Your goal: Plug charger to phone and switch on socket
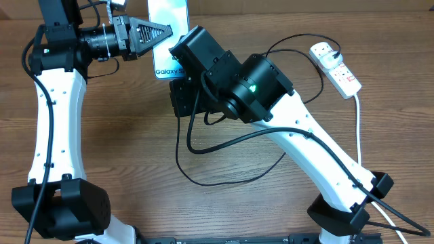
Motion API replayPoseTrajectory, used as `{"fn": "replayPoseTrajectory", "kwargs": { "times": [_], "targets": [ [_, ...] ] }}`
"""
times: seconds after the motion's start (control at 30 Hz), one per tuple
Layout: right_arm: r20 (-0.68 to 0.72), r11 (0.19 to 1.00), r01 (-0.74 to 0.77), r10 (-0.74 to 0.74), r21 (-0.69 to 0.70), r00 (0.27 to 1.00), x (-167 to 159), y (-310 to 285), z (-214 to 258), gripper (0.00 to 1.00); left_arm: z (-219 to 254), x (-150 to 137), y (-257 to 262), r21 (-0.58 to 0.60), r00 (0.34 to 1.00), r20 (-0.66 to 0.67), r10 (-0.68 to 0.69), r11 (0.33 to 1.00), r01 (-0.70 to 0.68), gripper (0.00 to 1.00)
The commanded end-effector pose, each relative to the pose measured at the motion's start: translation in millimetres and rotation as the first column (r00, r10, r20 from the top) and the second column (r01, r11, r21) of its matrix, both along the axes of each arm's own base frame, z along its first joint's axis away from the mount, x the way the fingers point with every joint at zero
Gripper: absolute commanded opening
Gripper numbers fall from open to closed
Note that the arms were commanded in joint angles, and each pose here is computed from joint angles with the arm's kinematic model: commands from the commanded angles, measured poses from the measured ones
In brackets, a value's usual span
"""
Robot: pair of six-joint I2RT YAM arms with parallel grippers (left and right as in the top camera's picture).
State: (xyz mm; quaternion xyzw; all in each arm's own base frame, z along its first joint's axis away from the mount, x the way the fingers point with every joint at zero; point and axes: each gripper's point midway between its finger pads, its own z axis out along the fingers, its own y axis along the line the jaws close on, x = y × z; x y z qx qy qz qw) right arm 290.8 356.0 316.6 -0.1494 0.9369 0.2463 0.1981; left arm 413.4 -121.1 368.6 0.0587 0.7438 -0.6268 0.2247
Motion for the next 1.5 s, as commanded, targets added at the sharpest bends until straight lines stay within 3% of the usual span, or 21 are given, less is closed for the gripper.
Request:
{"fn": "replayPoseTrajectory", "kwargs": {
  "times": [0.0, 1.47],
  "targets": [
    [0.011, 1.0, 0.003, -0.003, 0.024, 1.0, 1.3, 0.5, 6.8, 0.04, 11.6, -8.8, -2.9, -0.034, 0.999, 0.018, -0.045, 0.998, 0.046, 0.04],
    [0.019, 1.0, 0.012, -0.012, 0.015, 1.0, 3.2, -1.2, 6.4, 0.04, 10.2, -6.8, -2.2, -0.013, 0.997, 0.061, -0.038, 0.999, 0.038, 0.04]
  ]
}}
